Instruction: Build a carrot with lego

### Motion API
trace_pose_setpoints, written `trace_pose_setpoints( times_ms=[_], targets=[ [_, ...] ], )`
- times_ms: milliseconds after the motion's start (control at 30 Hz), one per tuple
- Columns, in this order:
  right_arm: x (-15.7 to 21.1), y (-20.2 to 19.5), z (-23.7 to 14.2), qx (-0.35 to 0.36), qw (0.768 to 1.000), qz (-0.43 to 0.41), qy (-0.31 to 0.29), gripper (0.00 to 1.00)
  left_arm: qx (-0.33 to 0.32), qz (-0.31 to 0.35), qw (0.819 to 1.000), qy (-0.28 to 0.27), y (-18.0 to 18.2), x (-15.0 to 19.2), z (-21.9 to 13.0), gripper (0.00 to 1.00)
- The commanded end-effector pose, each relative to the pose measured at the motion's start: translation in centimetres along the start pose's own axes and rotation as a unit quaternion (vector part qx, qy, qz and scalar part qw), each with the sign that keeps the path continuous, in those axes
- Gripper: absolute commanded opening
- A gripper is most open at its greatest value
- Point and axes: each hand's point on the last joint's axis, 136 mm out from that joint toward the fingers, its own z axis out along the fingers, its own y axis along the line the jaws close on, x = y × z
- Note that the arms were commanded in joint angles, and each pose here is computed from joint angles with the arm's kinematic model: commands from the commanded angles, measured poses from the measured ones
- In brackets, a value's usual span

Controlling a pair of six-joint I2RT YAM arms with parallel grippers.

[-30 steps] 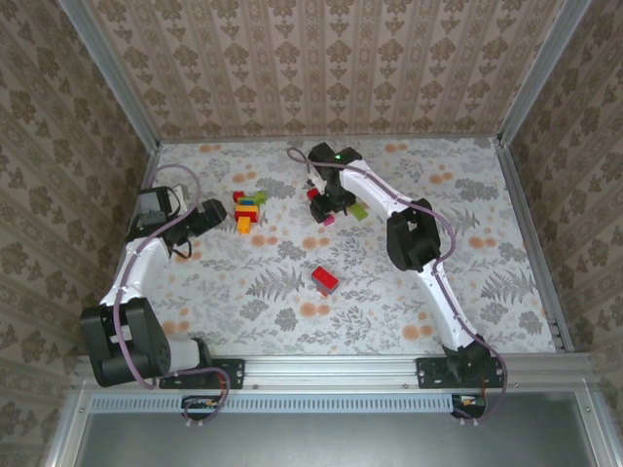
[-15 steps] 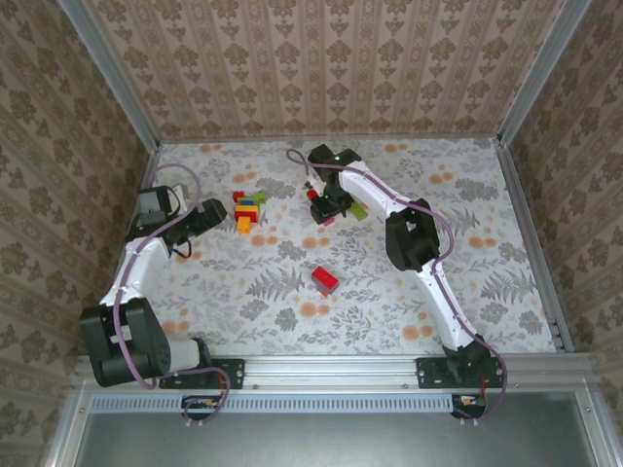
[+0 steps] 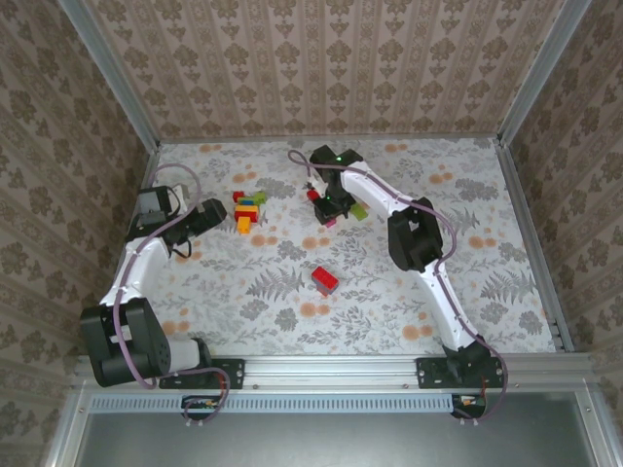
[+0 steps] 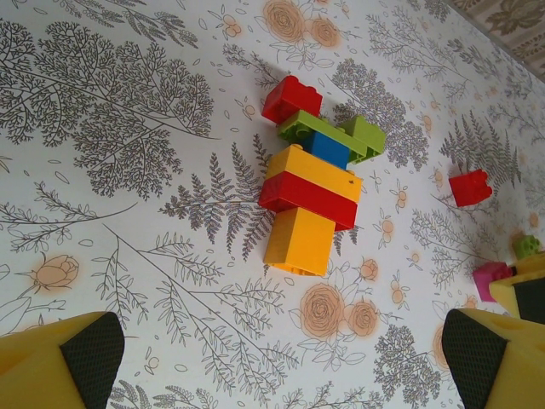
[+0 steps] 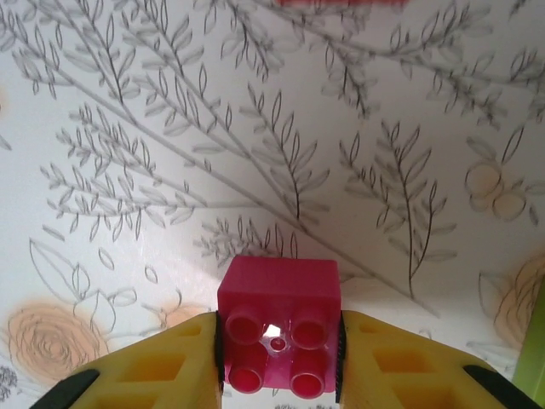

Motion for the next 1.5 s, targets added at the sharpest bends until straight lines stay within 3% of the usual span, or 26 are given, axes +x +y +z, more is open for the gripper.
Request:
trace_pose_setpoints(
  times_ms=[0,200,567,833,1167,1467],
  targets=[
    [0.7,1.6,-4.9,-0.003,0.999,-0.005,-0.033,0.33,0.006,0.015,1.0,-0.005,-0.6,-0.8,-0.2,1.0],
    [5.8,5.5,-8.5,-0.013,0.998,-0.042,-0.044,0.33,0.007,0.015,1.0,-0.006,-0.6,-0.9,-0.2,1.0],
    [12.9,11.0,-9.2,-0.031,0.993,-0.113,-0.027,0.33,0.006,0.018,1.0,-0.002,-0.8,-0.8,0.1,1.0],
    [14.2,12.0,-9.0,-0.031,0.991,-0.128,-0.024,0.33,0.006,0.019,1.0,-0.001,-0.8,-0.7,0.1,1.0],
    [13.2,10.5,-10.8,0.016,0.992,-0.109,-0.053,0.32,0.008,0.021,1.0,-0.001,-1.0,-0.7,0.1,1.0],
    [13.6,12.0,-11.0,-0.017,0.991,-0.12,-0.049,0.32,0.007,0.02,1.0,0.001,-0.9,-0.6,0.1,1.0]
  ],
)
